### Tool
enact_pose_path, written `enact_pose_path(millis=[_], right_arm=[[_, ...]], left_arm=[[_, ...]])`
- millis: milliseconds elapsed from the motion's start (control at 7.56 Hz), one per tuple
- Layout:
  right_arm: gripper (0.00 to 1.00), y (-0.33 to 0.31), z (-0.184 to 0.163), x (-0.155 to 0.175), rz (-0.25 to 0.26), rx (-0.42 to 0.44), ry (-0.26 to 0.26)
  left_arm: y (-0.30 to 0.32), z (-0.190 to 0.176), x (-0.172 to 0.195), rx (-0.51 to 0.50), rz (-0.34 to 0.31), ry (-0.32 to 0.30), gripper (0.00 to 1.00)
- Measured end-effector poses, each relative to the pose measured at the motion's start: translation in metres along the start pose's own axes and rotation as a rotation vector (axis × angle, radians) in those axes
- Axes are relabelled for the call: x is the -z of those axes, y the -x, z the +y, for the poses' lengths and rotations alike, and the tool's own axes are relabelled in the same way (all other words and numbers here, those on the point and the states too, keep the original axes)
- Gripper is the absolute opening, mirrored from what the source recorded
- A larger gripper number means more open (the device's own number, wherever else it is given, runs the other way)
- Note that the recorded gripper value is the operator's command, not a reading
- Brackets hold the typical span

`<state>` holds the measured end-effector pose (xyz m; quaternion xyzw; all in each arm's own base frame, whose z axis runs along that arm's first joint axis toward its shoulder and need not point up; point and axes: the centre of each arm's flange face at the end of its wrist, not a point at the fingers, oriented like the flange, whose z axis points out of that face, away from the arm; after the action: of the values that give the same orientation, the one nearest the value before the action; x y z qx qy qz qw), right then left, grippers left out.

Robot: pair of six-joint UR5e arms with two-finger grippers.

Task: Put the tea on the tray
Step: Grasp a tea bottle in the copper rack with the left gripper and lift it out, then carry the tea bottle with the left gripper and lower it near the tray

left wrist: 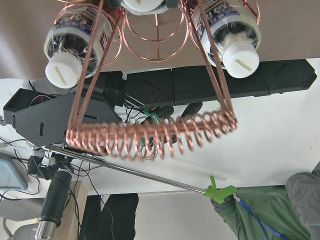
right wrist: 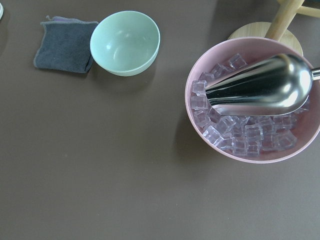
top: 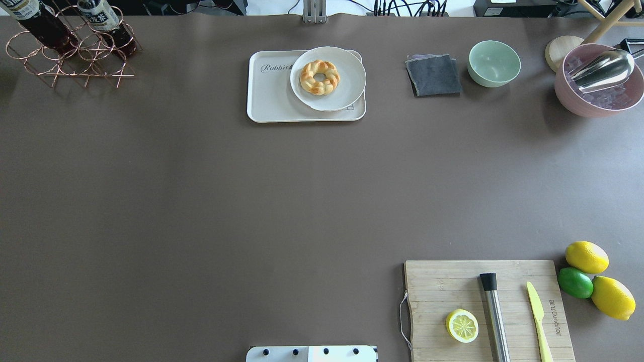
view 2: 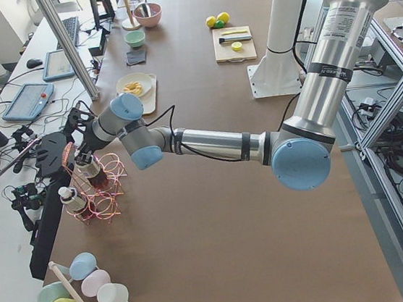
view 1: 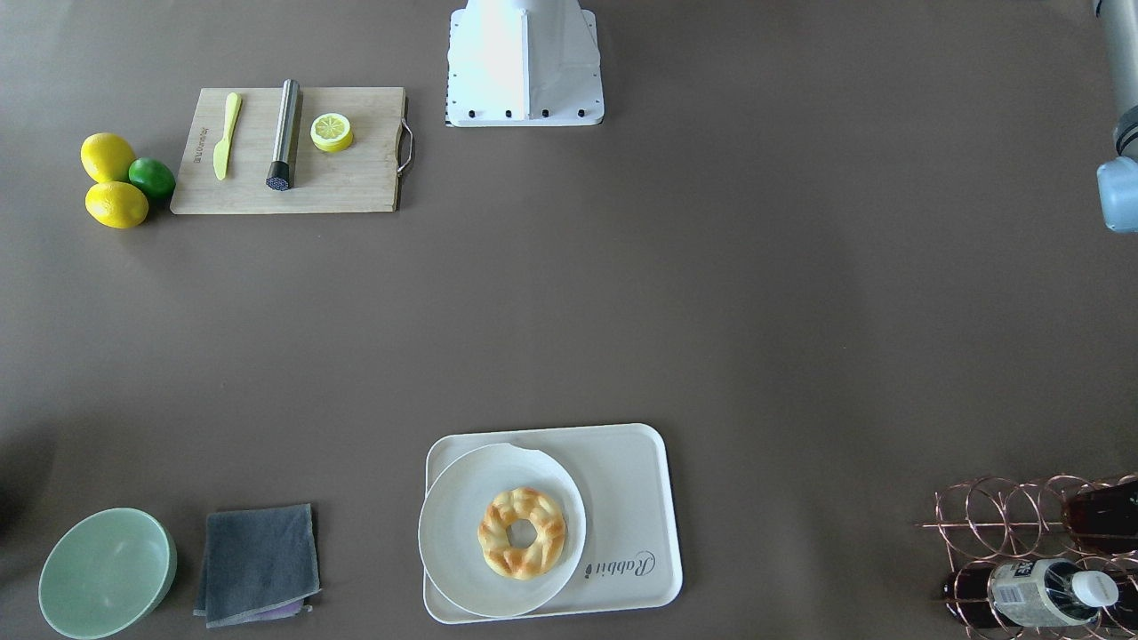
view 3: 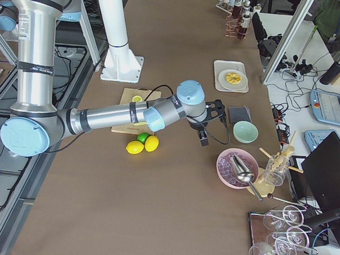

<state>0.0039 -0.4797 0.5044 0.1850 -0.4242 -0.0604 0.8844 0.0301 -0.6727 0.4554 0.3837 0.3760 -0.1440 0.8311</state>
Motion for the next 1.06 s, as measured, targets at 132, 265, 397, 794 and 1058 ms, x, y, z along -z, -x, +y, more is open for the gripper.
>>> enact_pose_path(millis=[132, 265, 397, 794, 1058], right_arm=[[1.00, 0.000, 0.000, 0.000, 0.000, 0.000, 0.000], [1.00, 0.000, 0.001, 0.000, -0.001, -0.002, 0.001], [1.00, 0.000, 0.001, 0.000, -0.002, -0.003, 0.002], [1.00, 0.006, 0.001, 0.005, -0.007, 0.013, -0.007], [1.00, 0.016, -0.002, 0.009, -0.018, 0.056, -0.028]], left_arm=[[-0.003, -0.018, 0.026, 0.015, 0.030, 0.014, 0.00], [-0.009, -0.032, 0.054, 0.027, 0.063, 0.034, 0.00], [-0.019, -0.037, 0.081, 0.033, 0.092, 0.054, 0.00], [-0.126, -0.019, 0.129, -0.035, 0.199, 0.123, 0.00], [-0.232, 0.018, 0.127, -0.196, 0.337, 0.163, 0.00]])
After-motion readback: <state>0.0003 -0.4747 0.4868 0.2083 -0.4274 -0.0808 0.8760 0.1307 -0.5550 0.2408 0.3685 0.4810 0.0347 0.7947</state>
